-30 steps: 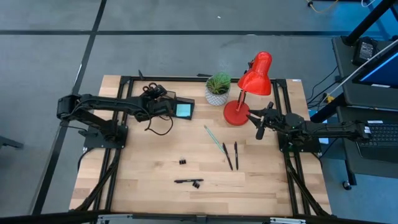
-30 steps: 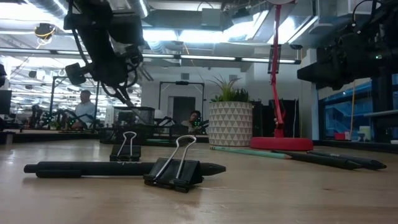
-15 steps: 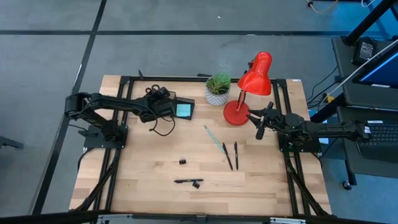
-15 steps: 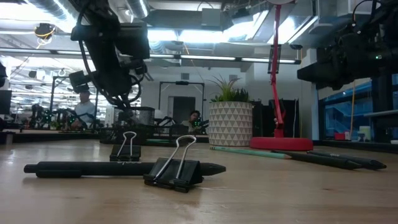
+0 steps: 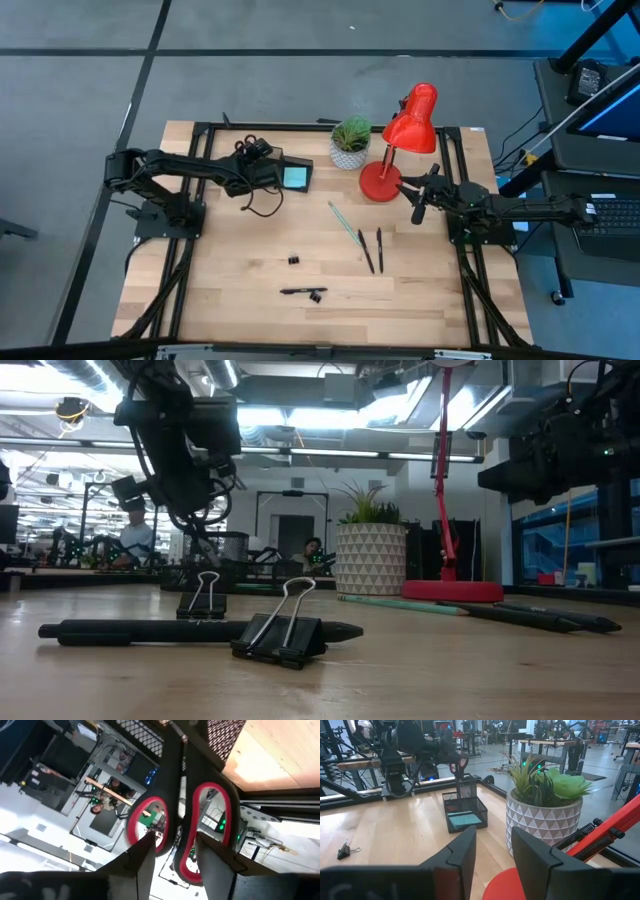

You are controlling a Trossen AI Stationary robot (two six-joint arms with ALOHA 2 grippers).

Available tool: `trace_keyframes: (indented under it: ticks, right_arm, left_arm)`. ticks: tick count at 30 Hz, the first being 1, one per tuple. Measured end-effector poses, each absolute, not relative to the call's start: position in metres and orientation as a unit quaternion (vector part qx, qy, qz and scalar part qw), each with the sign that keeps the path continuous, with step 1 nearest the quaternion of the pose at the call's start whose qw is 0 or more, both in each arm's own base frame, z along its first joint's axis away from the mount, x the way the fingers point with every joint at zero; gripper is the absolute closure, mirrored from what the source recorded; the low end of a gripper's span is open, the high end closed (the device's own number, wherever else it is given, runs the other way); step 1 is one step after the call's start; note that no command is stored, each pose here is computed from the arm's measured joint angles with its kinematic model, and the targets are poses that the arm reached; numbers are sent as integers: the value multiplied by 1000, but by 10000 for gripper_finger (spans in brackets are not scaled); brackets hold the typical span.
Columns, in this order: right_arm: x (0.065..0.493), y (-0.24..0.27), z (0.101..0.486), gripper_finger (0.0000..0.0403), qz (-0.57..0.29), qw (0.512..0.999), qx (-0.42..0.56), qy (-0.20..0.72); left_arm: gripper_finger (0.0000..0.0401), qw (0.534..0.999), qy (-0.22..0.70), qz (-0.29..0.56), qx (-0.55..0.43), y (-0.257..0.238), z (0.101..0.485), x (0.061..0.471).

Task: Pick and place office supplies into organizer
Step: Put the black scissor into the black desk organizer, then put the top black binder clip into the black desk organizer

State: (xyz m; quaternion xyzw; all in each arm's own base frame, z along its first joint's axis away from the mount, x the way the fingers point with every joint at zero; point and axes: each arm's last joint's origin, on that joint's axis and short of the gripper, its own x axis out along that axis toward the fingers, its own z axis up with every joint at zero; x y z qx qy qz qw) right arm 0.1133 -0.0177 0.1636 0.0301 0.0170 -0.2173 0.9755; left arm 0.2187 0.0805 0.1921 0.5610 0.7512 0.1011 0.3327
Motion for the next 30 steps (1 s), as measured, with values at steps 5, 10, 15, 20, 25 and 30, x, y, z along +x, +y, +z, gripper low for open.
trace_keyframes:
  ticks: [5,10,15,20,25,30]
  right_arm:
    - [113,-18,164,276,-218,975,30,17]
    - [113,-18,164,276,-217,975,30,17]
    - [113,-18,164,276,-217,975,30,17]
    - [113,-18,164,276,-217,975,33,16]
    - [113,-18,164,276,-217,975,33,16]
    - [113,-18,164,276,-217,975,34,16]
  left_arm:
    - [265,351,748,122,550,80,192,219]
    - [265,364,746,125,544,80,192,219]
    - [269,371,745,124,540,80,192,219]
    - [267,412,736,124,523,80,198,224]
    - [264,444,723,146,509,82,209,231]
    - [267,486,710,158,484,82,218,236]
